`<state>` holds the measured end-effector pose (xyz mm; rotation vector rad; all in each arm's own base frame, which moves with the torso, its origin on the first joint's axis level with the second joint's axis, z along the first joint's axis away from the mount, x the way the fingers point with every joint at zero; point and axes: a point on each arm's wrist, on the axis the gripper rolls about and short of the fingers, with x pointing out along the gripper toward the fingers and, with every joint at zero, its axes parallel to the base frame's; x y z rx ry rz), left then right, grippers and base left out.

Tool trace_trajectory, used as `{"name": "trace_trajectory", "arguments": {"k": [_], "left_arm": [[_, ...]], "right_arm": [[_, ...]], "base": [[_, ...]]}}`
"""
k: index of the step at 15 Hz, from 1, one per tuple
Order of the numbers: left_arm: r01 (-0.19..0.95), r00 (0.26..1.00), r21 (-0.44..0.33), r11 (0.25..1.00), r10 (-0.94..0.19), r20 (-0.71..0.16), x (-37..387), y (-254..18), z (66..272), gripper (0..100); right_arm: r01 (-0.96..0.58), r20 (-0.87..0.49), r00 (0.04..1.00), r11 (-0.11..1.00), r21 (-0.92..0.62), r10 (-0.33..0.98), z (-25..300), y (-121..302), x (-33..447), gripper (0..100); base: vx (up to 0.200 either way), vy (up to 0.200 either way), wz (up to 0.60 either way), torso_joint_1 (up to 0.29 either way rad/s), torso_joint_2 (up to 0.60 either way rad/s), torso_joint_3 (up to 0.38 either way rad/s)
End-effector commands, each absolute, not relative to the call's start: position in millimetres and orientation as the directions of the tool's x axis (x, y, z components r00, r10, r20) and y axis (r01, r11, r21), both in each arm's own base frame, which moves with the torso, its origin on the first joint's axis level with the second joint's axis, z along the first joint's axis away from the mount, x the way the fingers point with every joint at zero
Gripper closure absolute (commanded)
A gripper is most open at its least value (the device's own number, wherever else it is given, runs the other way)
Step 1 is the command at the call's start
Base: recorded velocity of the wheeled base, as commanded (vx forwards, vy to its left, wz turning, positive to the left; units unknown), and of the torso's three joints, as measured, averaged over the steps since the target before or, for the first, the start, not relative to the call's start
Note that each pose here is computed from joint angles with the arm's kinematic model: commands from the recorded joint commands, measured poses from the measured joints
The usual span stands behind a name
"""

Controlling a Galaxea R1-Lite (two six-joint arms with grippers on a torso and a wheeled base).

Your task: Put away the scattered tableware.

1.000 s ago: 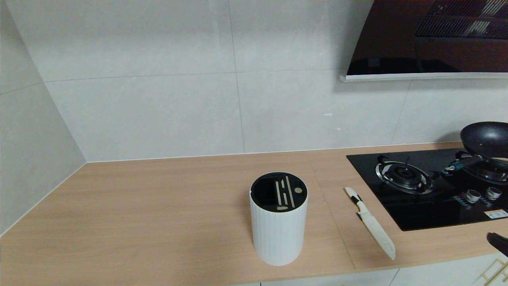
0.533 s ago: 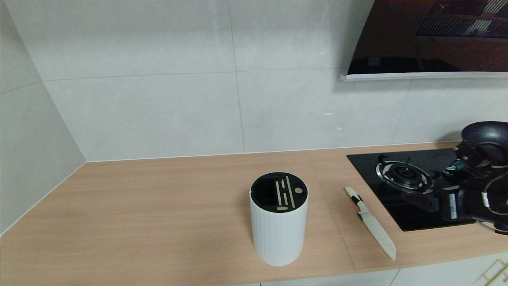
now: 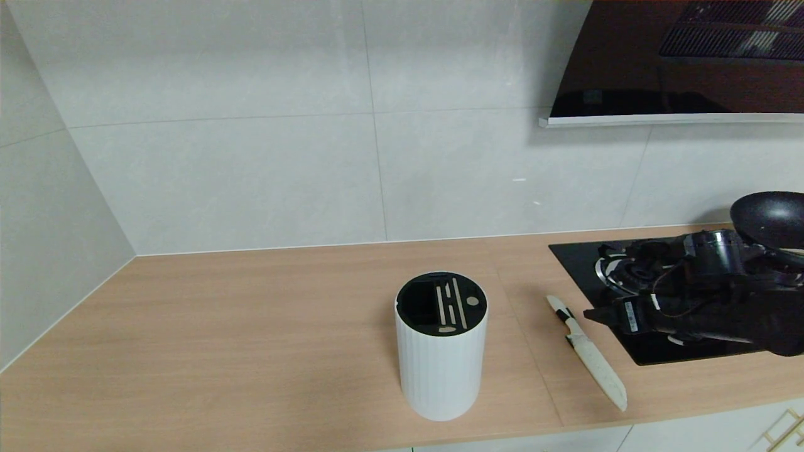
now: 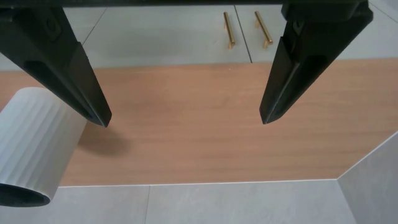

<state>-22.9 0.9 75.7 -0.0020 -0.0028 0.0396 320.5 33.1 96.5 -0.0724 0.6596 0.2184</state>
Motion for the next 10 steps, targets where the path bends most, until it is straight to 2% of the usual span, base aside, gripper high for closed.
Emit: {"name": "trace_trajectory", "arguments": {"k": [1, 3, 6, 10], "left_arm": [[-0.040, 0.999, -0.003, 0.999, 0.040, 0.003, -22.8, 0.9, 75.8, 0], [-0.040, 0.999, -0.003, 0.999, 0.040, 0.002, -22.8, 0.9, 75.6, 0], [-0.040, 0.999, -0.003, 0.999, 0.040, 0.002, -22.8, 0.9, 75.6, 0], [-0.040, 0.999, -0.003, 0.999, 0.040, 0.002, -22.8, 0.9, 75.6, 0]], "right_arm": [[-0.224, -0.669, 0.723, 0.974, 0.010, 0.173, 48.1, 35.7, 344.2, 0], [-0.221, -0.663, 0.731, 0.975, -0.011, 0.159, 23.6, 36.5, 356.1, 0], [-0.217, -0.674, 0.723, 0.976, -0.013, 0.152, 4.6, 36.9, 361.9, 0], [-0.214, -0.675, 0.723, 0.977, -0.016, 0.147, -7.7, 37.4, 367.7, 0]], "base": [[0.000, 0.000, 0.00, 0.000, 0.00, 0.000], [0.000, 0.000, 0.00, 0.000, 0.00, 0.000], [0.000, 0.000, 0.00, 0.000, 0.00, 0.000], [0.000, 0.000, 0.00, 0.000, 0.00, 0.000]]}}
